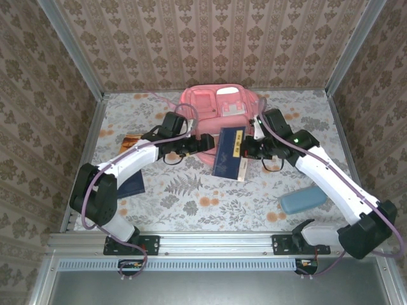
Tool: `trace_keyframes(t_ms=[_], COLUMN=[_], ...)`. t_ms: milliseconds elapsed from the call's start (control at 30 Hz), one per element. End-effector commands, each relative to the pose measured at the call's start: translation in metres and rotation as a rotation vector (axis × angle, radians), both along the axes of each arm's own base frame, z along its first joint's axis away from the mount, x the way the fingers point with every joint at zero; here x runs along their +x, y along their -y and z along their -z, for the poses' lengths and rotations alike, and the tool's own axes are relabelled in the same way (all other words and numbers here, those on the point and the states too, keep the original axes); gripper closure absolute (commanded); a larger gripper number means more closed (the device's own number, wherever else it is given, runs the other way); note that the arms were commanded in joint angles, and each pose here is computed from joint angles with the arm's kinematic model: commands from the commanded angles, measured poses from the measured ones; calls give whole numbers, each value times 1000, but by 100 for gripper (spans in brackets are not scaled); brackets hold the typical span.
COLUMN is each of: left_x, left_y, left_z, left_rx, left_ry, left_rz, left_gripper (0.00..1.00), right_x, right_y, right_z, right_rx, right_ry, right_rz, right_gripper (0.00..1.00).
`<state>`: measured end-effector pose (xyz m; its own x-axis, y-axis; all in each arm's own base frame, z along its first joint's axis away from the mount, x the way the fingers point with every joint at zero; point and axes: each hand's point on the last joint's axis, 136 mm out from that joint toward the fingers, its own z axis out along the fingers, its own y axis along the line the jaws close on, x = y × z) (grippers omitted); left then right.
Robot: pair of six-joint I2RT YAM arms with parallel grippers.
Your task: Pack the student bag
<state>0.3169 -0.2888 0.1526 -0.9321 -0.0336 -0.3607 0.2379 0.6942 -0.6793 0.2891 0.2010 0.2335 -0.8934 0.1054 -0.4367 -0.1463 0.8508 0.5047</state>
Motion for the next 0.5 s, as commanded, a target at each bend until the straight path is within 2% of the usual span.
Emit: trace_keyframes(t_ms=[0, 167, 200, 300, 367, 400, 433, 467], left_x=[9, 20, 28, 29, 31, 32, 33, 34], left_y=[-5, -24, -34, -34, -34, -33, -32, -31], left_z=[-23, -5, -1, 12, 19, 24, 29, 33], left_rx=[-120, -85, -76, -57, -46, -39, -31, -26], left_ry=[25, -12, -21, -42, -54, -62, -69, -72], left_rz=[-24, -113, -146, -147, -143, -142, -137, -132], left_gripper=[0, 0, 0, 1, 3, 4, 6, 7], right_x=[19, 57, 62, 80, 91, 96, 100, 101], right_y=[-34, -52, -52, -43, -28, -20, -11, -7], right_z=[-20, 11, 21, 50, 68, 76, 83, 88], right_rx=[98, 89, 79, 31, -42, -83, -123, -149], right_ry=[55, -13, -33, -84, -107, -114, -124, -136], right_rz=[-144, -184, -188, -166, -124, -100, -72, -61], right_gripper=[100, 100, 100, 100, 90, 79, 63, 55])
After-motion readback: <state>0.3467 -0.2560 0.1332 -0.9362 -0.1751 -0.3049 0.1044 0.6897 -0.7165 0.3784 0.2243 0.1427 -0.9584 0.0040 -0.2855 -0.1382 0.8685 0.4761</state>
